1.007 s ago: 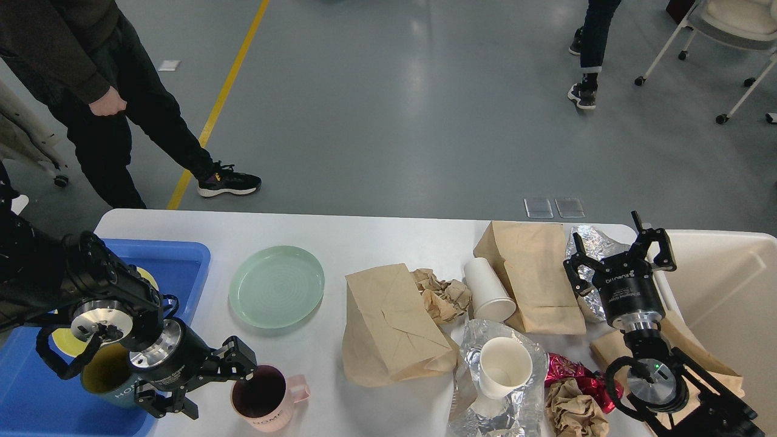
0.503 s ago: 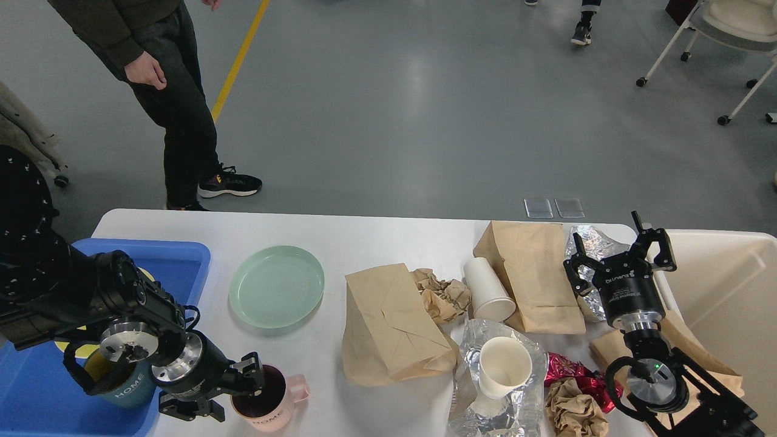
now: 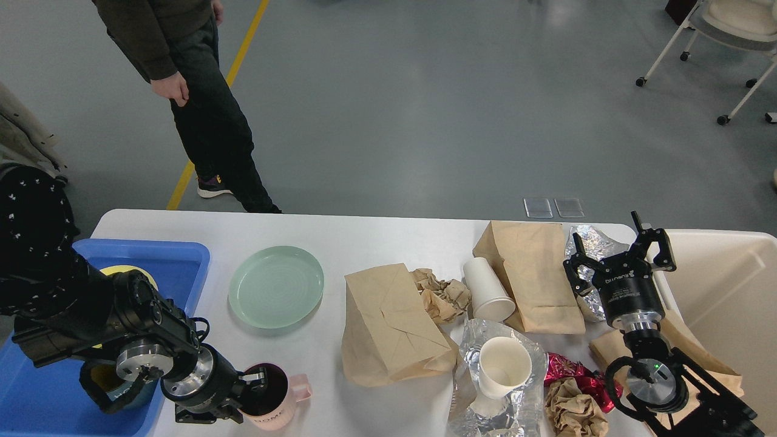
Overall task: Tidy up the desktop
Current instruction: 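Lift the pink mug and carry it over the blue tray, then lower the pink mug into the tray corner and release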
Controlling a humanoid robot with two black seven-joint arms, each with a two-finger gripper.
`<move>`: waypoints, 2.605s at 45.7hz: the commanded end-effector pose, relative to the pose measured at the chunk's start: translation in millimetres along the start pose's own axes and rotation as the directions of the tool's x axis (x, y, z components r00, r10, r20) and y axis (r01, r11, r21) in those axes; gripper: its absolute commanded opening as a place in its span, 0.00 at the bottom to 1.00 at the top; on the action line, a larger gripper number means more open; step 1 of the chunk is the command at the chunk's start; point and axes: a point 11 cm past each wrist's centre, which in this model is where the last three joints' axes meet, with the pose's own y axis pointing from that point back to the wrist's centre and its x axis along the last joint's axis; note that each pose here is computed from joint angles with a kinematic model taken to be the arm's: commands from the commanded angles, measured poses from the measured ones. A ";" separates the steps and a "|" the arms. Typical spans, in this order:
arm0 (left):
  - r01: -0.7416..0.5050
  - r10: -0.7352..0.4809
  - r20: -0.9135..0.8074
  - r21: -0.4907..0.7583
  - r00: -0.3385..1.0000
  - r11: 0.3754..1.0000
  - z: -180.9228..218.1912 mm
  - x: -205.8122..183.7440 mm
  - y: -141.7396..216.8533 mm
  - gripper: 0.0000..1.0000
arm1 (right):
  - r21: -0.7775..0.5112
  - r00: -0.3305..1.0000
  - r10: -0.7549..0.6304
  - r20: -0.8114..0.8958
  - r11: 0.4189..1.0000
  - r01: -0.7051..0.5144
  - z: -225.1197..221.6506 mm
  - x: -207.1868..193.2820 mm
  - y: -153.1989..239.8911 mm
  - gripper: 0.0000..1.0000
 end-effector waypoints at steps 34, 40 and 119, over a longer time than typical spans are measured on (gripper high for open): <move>-0.025 0.025 -0.004 0.021 1.000 0.999 9.1 26.8 119.8 0.00 | 0.001 1.000 -0.001 -0.001 1.000 0.001 -0.6 -0.2 -0.2 1.00; -0.029 0.029 0.014 -0.010 0.999 1.000 20.0 33.4 183.5 0.00 | 0.000 1.000 0.000 -0.001 1.000 0.000 -0.6 0.3 0.0 1.00; -0.186 0.207 -0.321 0.093 0.924 0.978 -280.0 143.7 171.7 0.02 | 0.000 1.000 0.000 -0.001 1.000 0.000 -0.3 0.3 0.4 1.00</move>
